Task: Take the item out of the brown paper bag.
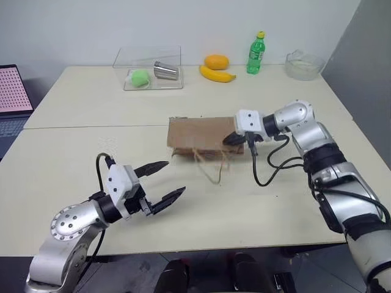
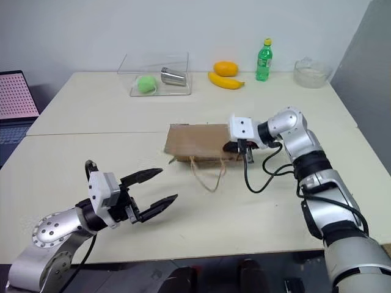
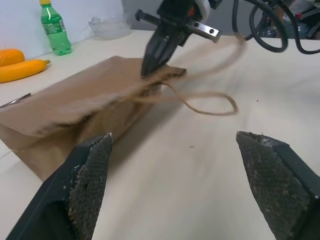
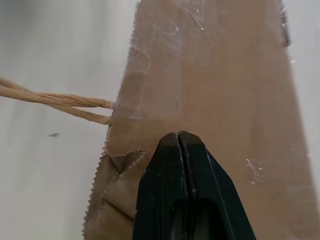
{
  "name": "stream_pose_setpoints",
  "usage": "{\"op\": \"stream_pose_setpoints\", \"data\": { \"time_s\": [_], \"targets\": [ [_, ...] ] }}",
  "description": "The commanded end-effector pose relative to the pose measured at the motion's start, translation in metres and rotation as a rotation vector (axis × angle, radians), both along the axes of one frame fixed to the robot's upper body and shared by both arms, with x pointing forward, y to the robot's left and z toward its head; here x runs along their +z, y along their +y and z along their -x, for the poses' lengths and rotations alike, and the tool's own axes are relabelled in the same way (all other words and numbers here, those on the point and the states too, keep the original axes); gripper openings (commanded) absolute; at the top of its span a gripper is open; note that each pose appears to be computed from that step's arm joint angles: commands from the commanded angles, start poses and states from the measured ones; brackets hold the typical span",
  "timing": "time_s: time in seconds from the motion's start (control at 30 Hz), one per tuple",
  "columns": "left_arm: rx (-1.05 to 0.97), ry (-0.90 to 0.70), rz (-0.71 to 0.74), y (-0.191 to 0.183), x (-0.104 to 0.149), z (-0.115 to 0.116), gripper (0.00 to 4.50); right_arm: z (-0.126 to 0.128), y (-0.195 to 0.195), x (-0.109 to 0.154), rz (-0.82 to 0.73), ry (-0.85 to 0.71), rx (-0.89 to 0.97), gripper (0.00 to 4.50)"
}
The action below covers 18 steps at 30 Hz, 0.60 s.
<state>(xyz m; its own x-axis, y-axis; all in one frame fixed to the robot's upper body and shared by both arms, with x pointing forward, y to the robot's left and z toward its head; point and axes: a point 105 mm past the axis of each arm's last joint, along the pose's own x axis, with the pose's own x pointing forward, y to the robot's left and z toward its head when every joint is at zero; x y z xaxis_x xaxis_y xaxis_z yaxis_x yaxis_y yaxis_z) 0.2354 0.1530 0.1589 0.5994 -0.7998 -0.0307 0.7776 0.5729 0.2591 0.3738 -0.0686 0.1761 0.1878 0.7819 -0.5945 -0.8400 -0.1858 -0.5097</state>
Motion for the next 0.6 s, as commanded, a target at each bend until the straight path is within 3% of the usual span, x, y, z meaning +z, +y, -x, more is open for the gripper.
{"op": "stream_pose_setpoints", "data": {
  "time_s": [0.03, 0.2, 0.27, 0.37, 0.6],
  "targets": [
    [-0.051, -0.040, -0.020, -0.004, 0.013, 0.012, 4.15, 0.019, 0.010, 0.011, -0.011, -0.016, 0.068, 0.04],
    [-0.098, -0.048, -0.074, -0.002, 0.014, 0.013, 4.15, 0.043, 0.010, 0.032, -0.126, 0.000, 0.061, 0.04],
    [-0.117, -0.044, -0.132, -0.002, 0.009, 0.007, 4.50, 0.053, 0.005, 0.038, -0.194, 0.022, 0.015, 0.00],
    [-0.183, -0.065, -0.208, -0.004, 0.002, 0.002, 4.50, 0.065, -0.002, 0.036, -0.261, 0.021, -0.069, 0.61],
    [-0.329, -0.275, -0.376, -0.020, -0.010, -0.026, 4.50, 0.115, -0.012, 0.016, -0.499, 0.189, -0.252, 2.92]
  ]
}}
